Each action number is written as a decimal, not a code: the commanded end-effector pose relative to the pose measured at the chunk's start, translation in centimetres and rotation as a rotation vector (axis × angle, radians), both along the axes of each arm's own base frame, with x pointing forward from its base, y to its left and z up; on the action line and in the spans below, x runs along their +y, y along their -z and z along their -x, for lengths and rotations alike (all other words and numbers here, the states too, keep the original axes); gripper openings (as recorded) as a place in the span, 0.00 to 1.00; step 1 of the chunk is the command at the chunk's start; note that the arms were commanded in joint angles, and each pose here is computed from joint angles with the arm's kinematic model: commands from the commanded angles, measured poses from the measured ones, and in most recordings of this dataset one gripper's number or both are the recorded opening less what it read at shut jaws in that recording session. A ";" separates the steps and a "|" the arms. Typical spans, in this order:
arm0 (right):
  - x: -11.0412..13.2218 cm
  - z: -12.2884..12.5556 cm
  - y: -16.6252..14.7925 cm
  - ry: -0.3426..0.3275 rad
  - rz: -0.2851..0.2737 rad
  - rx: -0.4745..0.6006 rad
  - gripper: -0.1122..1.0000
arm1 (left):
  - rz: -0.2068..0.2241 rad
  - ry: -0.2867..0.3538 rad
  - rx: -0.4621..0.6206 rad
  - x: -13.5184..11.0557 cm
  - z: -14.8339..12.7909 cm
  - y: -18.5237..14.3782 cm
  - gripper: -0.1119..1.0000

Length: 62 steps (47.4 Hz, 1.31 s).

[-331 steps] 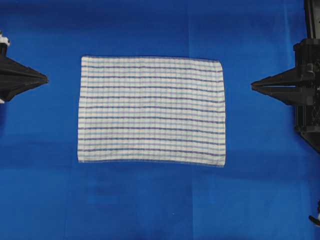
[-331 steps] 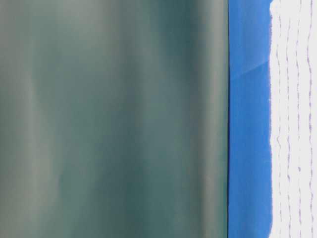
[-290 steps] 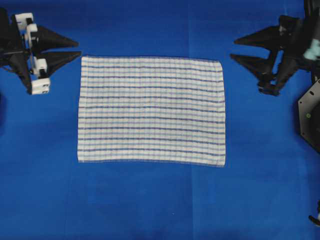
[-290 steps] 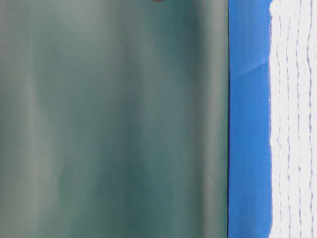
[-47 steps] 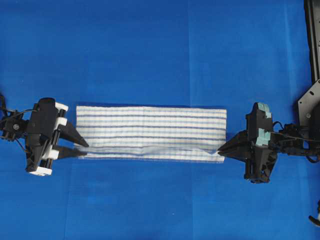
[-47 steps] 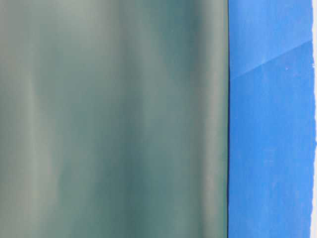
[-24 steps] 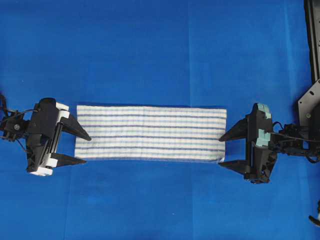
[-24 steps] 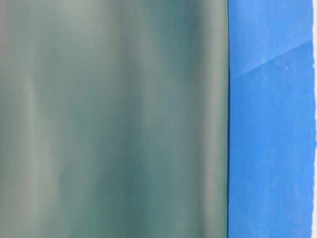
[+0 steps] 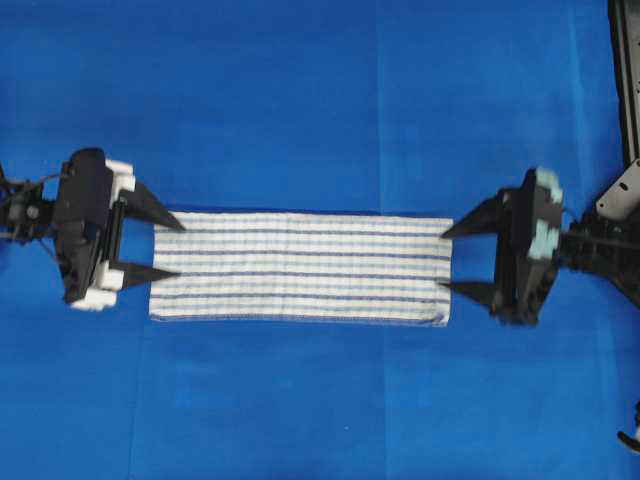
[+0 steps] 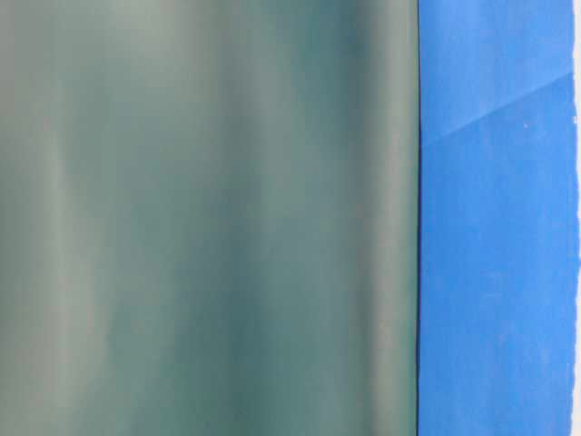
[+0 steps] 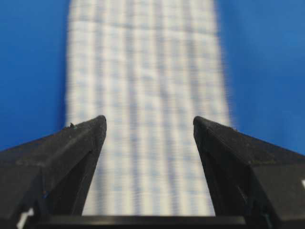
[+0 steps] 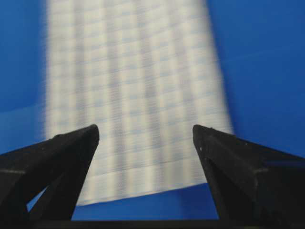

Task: Fold the blue towel.
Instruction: 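Open both grippers and release the folded edge, then grasp the left and right ends of the folded strip with both grippers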

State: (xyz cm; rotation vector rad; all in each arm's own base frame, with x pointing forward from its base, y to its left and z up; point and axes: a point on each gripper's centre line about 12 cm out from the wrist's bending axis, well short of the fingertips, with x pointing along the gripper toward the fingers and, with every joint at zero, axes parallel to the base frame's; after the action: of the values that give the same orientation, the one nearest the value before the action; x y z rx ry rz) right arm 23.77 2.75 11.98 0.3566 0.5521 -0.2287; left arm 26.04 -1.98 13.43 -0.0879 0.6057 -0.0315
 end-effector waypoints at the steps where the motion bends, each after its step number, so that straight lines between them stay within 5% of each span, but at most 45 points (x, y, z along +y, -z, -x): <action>1: -1.6 -0.2 -0.5 0.055 0.018 -0.018 0.92 | -0.020 -0.034 -0.016 1.3 -0.6 -0.6 0.71; 14: -4.4 -0.3 1.1 0.137 0.069 0.065 0.92 | -0.033 -0.120 0.072 3.8 -0.7 1.8 0.71; 33: -3.5 -1.7 4.1 0.098 0.045 0.217 0.91 | -0.020 -0.133 0.201 3.9 -0.9 5.7 0.70; 41: -3.5 -1.7 4.2 0.098 0.047 0.219 0.88 | -0.017 -0.136 0.206 4.0 -0.9 5.8 0.61; 46: -3.3 -1.7 4.2 0.091 0.043 0.223 0.77 | -0.015 -0.136 0.217 3.9 -0.8 5.9 0.49; 56: -2.3 -1.6 4.1 0.051 0.035 0.224 0.26 | -0.015 -0.112 0.265 3.3 -0.9 6.0 0.22; 62: -2.3 -1.7 3.2 0.049 0.031 0.193 0.09 | -0.017 -0.096 0.270 2.9 -1.3 5.4 0.13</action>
State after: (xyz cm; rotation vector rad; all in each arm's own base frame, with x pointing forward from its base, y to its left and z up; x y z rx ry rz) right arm 25.25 0.43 7.94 0.3137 0.7633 -0.3262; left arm 27.15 1.22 7.66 -0.1084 0.8639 0.0901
